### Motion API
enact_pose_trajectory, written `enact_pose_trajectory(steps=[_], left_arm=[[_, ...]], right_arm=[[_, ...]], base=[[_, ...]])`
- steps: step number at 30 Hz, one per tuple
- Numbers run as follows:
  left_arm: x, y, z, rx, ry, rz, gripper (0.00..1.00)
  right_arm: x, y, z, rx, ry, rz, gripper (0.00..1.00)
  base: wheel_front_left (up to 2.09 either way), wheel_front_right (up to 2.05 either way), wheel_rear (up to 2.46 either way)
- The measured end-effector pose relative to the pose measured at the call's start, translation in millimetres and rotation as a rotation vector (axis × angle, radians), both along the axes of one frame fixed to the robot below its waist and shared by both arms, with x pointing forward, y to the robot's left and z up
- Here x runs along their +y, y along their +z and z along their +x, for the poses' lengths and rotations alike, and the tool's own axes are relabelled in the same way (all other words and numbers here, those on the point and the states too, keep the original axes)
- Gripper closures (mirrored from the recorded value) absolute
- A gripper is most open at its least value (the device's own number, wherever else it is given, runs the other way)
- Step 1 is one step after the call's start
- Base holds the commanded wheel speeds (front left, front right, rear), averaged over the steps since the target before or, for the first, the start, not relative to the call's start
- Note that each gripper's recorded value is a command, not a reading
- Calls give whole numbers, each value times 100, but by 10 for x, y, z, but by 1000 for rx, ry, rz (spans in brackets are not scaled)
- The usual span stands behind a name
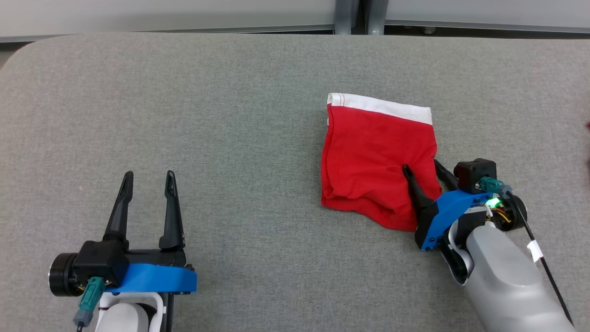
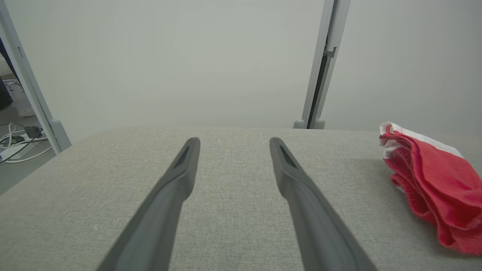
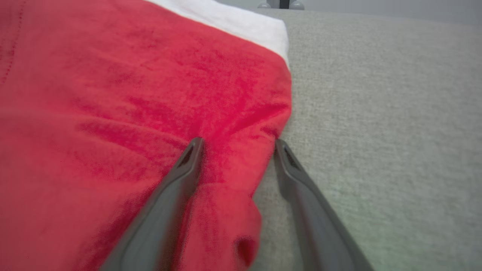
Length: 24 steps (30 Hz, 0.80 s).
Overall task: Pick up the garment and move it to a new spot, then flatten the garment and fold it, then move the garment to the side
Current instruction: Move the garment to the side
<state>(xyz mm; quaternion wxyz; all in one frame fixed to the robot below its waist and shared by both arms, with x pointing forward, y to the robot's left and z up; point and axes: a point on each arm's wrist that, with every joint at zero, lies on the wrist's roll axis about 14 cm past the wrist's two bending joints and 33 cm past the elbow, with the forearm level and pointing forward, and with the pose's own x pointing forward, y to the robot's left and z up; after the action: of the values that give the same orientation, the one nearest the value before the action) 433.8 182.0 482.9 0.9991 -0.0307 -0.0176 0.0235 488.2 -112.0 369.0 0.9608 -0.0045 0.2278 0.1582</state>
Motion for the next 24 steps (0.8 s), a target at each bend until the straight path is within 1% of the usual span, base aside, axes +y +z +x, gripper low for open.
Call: enact_pose_trajectory(steps=[1,2,6,9,16,24], left_arm=[[-7,0,7,-1,-2,-1,0],[-15,-4,15,0,-4,-2,0],[-83,-23,56,1,-22,-7,0],[-186,-39,105,1,-53,-8,0],[-558,-40,320,-21,-162,-9,0],[-1091,-95,538,-35,-311,-21,0]], right_arm=[[5,-1,-3,2,-5,9,88],[11,2,-7,1,-9,19,100],[-46,39,-17,-26,-24,32,100],[-174,78,-25,-52,-40,19,100],[-836,235,-73,-121,-111,-81,100],[-1614,406,-313,-148,-227,-186,100]], base=[[0,0,0],[0,0,0],[0,0,0],[0,0,0],[0,0,0],[0,0,0]])
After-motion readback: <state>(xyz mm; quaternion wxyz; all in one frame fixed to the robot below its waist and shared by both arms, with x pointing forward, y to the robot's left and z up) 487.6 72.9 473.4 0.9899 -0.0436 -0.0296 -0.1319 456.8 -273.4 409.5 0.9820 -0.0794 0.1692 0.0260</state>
